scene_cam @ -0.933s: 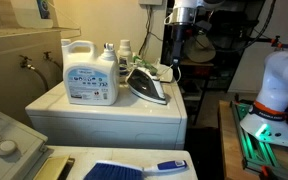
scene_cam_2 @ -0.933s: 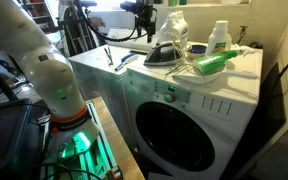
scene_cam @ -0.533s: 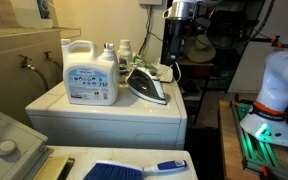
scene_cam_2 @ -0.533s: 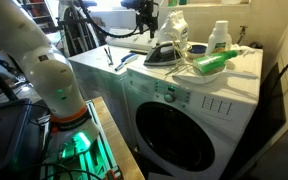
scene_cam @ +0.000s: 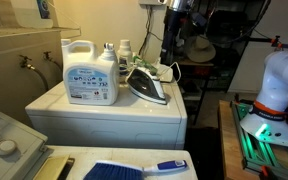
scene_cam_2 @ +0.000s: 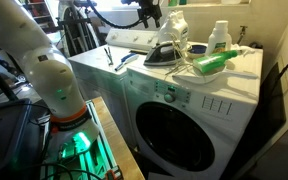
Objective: Press the switch on the handle of the iron
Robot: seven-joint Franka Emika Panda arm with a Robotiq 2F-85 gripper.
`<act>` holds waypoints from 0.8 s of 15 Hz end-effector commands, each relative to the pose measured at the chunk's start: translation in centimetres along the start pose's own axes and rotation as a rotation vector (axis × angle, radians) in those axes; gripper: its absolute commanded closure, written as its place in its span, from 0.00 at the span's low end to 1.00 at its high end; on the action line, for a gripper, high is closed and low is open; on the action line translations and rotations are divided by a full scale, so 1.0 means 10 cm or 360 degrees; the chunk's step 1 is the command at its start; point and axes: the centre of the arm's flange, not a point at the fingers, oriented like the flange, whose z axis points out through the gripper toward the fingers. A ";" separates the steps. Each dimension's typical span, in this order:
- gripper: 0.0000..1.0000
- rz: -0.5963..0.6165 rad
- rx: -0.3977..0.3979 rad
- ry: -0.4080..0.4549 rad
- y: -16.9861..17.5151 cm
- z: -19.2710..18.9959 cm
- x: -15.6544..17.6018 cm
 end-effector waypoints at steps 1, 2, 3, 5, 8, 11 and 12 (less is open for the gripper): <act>0.00 0.0185 -0.0125 0.0026 -0.15 0.20 0.12; 0.00 0.0221 -0.0170 0.0038 -0.19 0.25 0.14; 0.00 0.0246 -0.0196 0.0050 -0.23 0.30 0.16; 0.00 0.0289 -0.0234 0.0056 -0.32 0.39 0.19; 0.25 0.0345 -0.0256 0.0060 -0.42 0.50 0.22; 0.44 0.0403 -0.0264 0.0059 -0.46 0.57 0.25; 0.51 0.0415 -0.0255 0.0079 -0.47 0.59 0.26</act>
